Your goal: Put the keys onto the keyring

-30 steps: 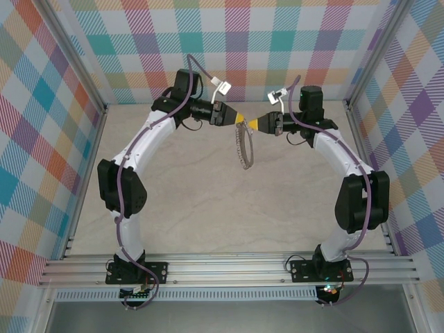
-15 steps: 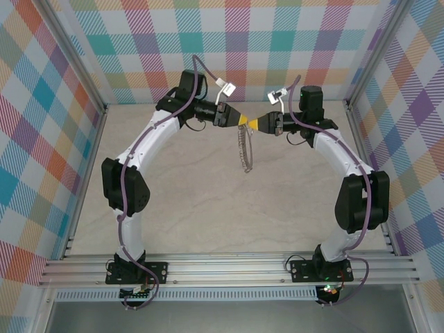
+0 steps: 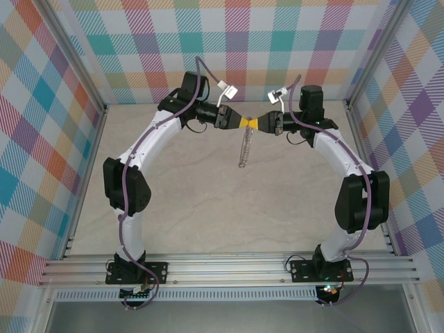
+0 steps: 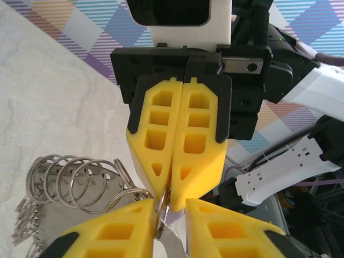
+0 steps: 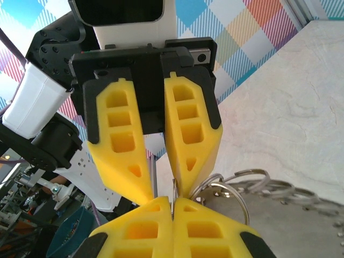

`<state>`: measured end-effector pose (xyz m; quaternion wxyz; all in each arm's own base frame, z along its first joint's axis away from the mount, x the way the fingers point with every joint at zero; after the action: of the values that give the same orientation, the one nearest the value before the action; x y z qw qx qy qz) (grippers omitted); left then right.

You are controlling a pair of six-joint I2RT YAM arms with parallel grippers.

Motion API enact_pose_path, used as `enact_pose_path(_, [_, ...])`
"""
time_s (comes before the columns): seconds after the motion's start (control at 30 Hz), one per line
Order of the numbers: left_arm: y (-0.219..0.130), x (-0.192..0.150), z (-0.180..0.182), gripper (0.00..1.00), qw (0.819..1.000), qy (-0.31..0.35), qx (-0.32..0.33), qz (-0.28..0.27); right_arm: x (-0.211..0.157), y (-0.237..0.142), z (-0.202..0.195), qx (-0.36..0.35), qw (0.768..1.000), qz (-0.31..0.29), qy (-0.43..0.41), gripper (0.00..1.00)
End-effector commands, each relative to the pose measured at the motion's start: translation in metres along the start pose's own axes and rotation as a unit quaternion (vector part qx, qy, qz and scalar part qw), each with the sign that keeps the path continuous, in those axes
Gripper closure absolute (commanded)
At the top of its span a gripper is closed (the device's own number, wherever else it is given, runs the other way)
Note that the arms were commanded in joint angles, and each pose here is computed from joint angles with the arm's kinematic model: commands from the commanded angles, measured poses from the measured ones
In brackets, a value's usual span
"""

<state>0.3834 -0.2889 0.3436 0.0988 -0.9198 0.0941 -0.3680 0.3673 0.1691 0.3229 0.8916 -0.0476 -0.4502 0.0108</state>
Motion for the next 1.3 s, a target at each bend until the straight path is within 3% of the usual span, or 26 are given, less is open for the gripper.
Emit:
enact_pose_path(0.0, [0.005, 0.003, -0.011, 0.82, 1.000, 0.016, -0.022, 0.007, 0.014, -0.002, 0.008, 0.015, 0.999, -0.005, -0.035, 1.00])
enact_pose_path(0.17, [0.007, 0.003, -0.013, 0.88, 0.999, 0.019, -0.025, 0.008, 0.014, -0.002, 0.007, 0.016, 0.999, -0.005, -0.033, 1.00])
enact_pose_path(0.27, [0.008, 0.004, -0.014, 1.00, 0.999, 0.021, -0.026, 0.007, 0.014, -0.002, 0.007, 0.017, 0.999, -0.004, -0.033, 1.00])
enact_pose_path(0.33, [0.010, 0.005, -0.013, 1.00, 1.000, 0.016, -0.021, 0.004, 0.013, -0.002, 0.007, 0.015, 0.999, -0.005, -0.031, 1.00])
enact_pose_path(0.5, [0.009, 0.011, -0.012, 1.00, 1.000, 0.009, -0.004, -0.020, 0.008, -0.004, 0.008, 0.005, 0.999, -0.012, -0.029, 0.79])
enact_pose_path(0.8, [0.005, 0.016, -0.022, 1.00, 0.999, 0.024, -0.004, -0.036, -0.003, -0.012, 0.007, -0.006, 0.999, -0.025, -0.022, 0.61])
enact_pose_path(1.27, [0.005, 0.016, -0.024, 1.00, 0.999, 0.029, -0.011, -0.034, -0.013, -0.026, 0.012, -0.024, 0.999, -0.039, -0.024, 0.58])
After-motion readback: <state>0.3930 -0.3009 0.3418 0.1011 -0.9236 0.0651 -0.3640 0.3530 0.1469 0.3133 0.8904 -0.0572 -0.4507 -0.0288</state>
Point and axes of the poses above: each hand's point on the last joint's axis, 136 mm out from that joint toward the fingers, its own y axis out along the fingers, its own z axis along the line the jaws close on, x = y × z, the point moved 7 cm from there along -y, back along the fingers, and after that the axes turned 6 degrees about -y, right-handed, at the moved point
